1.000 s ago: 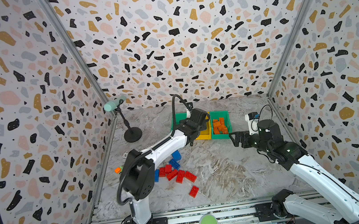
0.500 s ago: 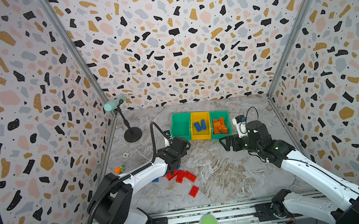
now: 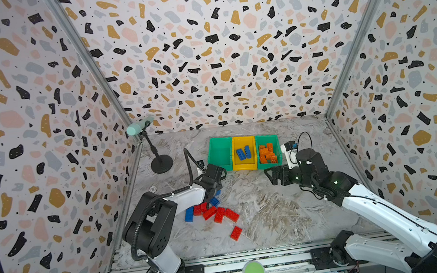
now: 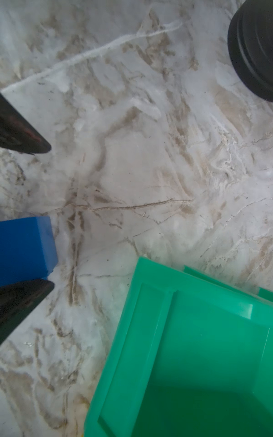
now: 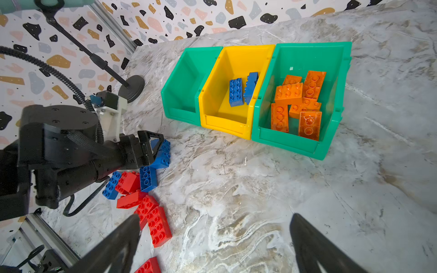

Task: Sort the legos into containers by color
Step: Pick up the lego from the center of the table.

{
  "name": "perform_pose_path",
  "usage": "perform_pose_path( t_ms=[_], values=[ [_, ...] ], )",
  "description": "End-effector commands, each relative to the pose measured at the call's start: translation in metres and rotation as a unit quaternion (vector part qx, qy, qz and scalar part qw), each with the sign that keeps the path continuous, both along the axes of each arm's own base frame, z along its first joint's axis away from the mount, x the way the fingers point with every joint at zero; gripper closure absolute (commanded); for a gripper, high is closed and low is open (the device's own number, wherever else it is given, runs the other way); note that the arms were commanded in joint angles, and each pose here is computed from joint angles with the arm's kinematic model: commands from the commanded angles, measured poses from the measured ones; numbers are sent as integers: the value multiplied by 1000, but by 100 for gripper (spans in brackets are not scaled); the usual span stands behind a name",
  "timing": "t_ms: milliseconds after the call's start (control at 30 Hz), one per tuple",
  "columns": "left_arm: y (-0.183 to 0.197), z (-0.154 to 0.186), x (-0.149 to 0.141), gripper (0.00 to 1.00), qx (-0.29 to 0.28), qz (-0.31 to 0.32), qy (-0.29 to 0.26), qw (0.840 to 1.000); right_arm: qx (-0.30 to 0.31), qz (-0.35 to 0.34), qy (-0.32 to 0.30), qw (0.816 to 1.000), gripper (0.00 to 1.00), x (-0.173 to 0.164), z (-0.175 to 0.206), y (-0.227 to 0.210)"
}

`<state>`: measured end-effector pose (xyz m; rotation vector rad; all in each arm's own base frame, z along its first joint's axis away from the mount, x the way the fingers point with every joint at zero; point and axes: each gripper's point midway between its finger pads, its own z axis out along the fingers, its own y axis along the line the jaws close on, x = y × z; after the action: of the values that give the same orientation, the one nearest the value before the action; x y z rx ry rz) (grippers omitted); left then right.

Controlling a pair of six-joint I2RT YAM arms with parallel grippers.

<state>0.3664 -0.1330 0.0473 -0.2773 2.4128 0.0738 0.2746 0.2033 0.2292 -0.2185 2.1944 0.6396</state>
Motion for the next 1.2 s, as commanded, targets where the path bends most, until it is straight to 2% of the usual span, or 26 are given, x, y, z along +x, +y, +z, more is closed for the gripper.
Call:
perform_pose_path(
  t_ms=[0,600,667,933,1167],
  values=[
    [-8,7,8,18,-13,-10,-10,1000,12,-11,-13,1000,1,0,11,-2],
    [-9,-10,7,39,-11,-4,17,1000,-6,-13,-16,1000,1,3,1,-5],
    [-9,-11,6,45,-11,-3,19,1000,-6,-13,-18,1000,1,4,2,-5],
    [-7,-8,6,58,-4,-4,20,1000,-2,-11,-23,1000,1,6,7,-4],
    [-12,9,14,59,1,-12,11,1000,0,-11,-25,1000,1,4,9,-5]
  ],
)
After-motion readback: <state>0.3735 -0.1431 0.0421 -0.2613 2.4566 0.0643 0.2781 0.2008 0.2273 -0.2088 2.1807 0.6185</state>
